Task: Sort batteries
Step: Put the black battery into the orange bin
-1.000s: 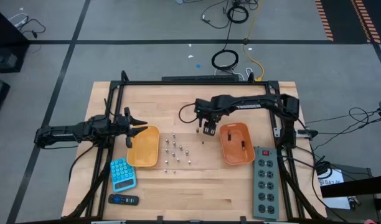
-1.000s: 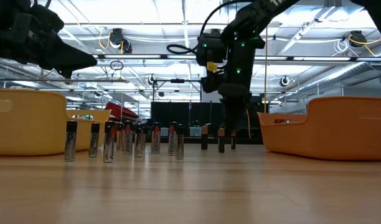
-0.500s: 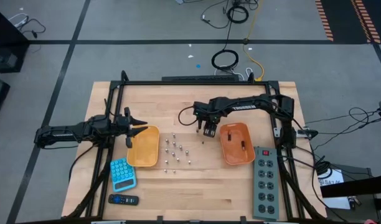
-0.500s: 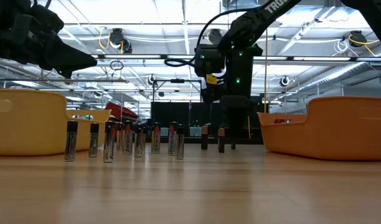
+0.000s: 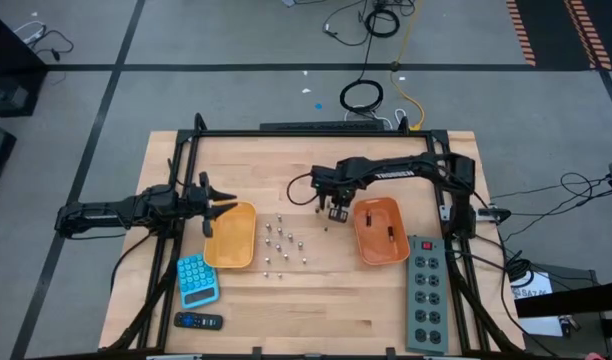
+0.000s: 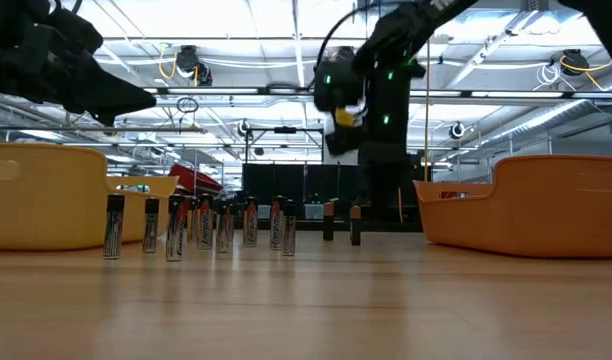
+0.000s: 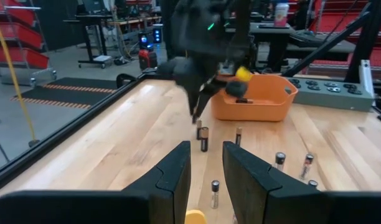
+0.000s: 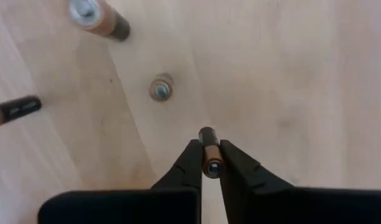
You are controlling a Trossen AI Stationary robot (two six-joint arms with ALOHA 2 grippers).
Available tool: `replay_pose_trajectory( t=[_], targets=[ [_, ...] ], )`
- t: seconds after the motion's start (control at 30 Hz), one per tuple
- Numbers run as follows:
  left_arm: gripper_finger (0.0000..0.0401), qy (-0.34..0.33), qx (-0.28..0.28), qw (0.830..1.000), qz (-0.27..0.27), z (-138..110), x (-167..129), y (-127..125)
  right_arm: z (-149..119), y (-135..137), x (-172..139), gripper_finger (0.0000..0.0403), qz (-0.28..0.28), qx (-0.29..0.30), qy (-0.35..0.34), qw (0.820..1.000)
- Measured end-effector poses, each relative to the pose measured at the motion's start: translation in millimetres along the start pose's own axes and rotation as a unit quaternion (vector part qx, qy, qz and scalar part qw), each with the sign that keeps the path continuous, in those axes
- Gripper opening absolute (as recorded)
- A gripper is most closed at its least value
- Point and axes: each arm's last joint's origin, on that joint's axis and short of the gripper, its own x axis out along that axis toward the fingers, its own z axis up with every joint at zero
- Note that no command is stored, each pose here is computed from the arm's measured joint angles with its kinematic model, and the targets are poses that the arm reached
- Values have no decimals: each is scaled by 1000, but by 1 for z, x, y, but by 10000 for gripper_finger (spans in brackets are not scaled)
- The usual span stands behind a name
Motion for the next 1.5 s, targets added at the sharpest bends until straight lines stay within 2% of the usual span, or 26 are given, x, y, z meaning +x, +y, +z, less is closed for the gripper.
replay_pose_trajectory(
  t=[0.1, 0.33, 0.47, 0.6, 0.7, 0.83, 0.93, 1.03, 1.13, 1.23, 1.33, 1.43, 1.5],
  targets=[
    [102, 0, -1, 1000, 3, 0, 0, 0, -6, 7, -30, 14, -21, 8, -18, 1000],
    [102, -1, -13, 1000, -1, 0, 0, 0, -42, 43, -83, 14, -6, 38, -26, 999],
    [102, -9, -15, 1000, -2, 2, 0, 0, -71, 60, -83, 38, -22, 76, -20, 997],
    [102, -33, -41, 999, -1, 6, 0, 0, -97, 67, -67, 98, -36, 127, -18, 991],
    [102, -51, -46, 998, -2, 10, -1, 0, -106, 70, -61, 139, -39, 149, -13, 988],
    [102, -63, -47, 997, -1, 12, -1, 0, -99, 71, -69, 166, -43, 149, -46, 987],
    [102, -74, -48, 996, 0, 14, -1, 0, -81, 69, -79, 167, -51, 134, -123, 982],
    [102, -78, -48, 996, 5, 15, -1, 1, -61, 65, -82, 161, -33, 112, -194, 974],
    [102, -80, -37, 995, 47, 15, -1, 3, -47, 58, -80, 160, -34, 83, -233, 968],
    [102, -80, -66, 990, 99, 15, -2, 6, -40, 39, -83, 160, -59, 82, -244, 965],
    [102, -66, -115, 986, 99, 11, -1, 6, -29, 14, -92, 160, -79, 98, -257, 958],
    [102, -62, -111, 987, 98, 11, -1, 6, -20, -12, -103, 160, -97, 106, -273, 951],
    [102, -60, -99, 988, 98, 11, -1, 6, -14, -29, -112, 160, -90, 115, -284, 948]
  ],
)
